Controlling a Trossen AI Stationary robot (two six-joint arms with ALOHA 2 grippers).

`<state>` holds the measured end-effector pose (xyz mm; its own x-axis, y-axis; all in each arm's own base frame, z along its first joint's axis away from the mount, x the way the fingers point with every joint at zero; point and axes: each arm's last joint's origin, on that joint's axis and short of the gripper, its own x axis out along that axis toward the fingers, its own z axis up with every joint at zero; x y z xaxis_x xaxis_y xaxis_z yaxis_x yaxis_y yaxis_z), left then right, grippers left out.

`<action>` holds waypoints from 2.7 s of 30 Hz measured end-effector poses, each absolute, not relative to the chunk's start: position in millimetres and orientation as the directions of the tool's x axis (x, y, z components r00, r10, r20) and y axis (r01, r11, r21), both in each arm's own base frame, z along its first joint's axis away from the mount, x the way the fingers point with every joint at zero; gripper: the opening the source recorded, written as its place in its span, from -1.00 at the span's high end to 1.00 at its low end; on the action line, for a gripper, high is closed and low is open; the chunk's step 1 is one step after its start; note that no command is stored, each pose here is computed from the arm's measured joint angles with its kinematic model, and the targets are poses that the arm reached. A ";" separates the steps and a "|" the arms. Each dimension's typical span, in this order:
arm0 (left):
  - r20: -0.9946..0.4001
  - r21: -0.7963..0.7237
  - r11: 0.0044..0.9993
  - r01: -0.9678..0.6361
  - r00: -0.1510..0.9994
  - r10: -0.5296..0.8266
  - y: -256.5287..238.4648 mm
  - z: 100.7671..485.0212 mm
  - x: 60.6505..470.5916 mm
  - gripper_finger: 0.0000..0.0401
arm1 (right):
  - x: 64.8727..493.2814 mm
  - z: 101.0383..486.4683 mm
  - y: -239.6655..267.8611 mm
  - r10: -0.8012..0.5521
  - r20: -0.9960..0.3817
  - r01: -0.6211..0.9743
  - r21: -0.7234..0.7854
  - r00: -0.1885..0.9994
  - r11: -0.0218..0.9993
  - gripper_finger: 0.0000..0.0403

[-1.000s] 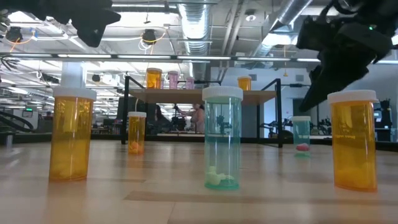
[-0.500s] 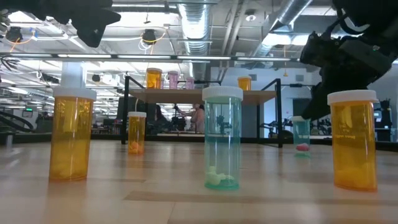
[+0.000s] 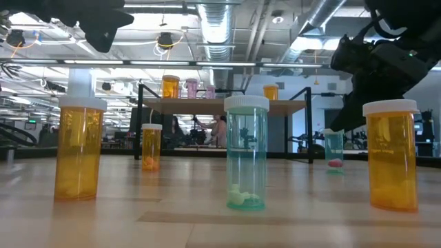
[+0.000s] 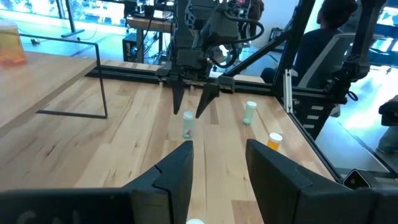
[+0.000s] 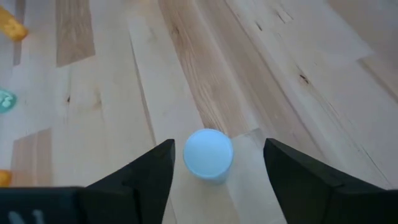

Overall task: Pick and place medicine bottles onto shelf by color
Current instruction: Put the small green pill bottle on the shelf

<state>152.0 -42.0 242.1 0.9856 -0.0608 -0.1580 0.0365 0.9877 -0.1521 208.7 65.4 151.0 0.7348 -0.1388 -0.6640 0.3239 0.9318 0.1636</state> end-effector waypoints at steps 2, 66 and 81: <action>-0.158 -0.152 0.988 0.036 0.986 -0.061 -42.0 242.1 152.0 0.33 | 209.0 151.0 64.6 -0.141 -0.664 0.327 0.165 0.734 0.930 -0.24; -0.145 -0.142 0.989 0.040 0.988 -0.061 -42.0 243.4 152.2 0.33 | 267.0 338.9 -101.3 -0.386 -0.280 0.405 0.012 0.879 0.914 0.30; -0.135 -0.152 0.988 0.043 0.989 -0.063 -42.1 244.4 152.3 0.33 | 313.0 351.2 -164.9 -0.375 -0.426 0.413 -0.002 0.823 0.911 0.27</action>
<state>152.3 -42.1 244.4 0.9888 -0.0634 -0.1355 0.0425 0.9875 -0.1516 313.0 -164.9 351.2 0.8235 -0.3747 -0.4260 0.4134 0.9106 -0.0019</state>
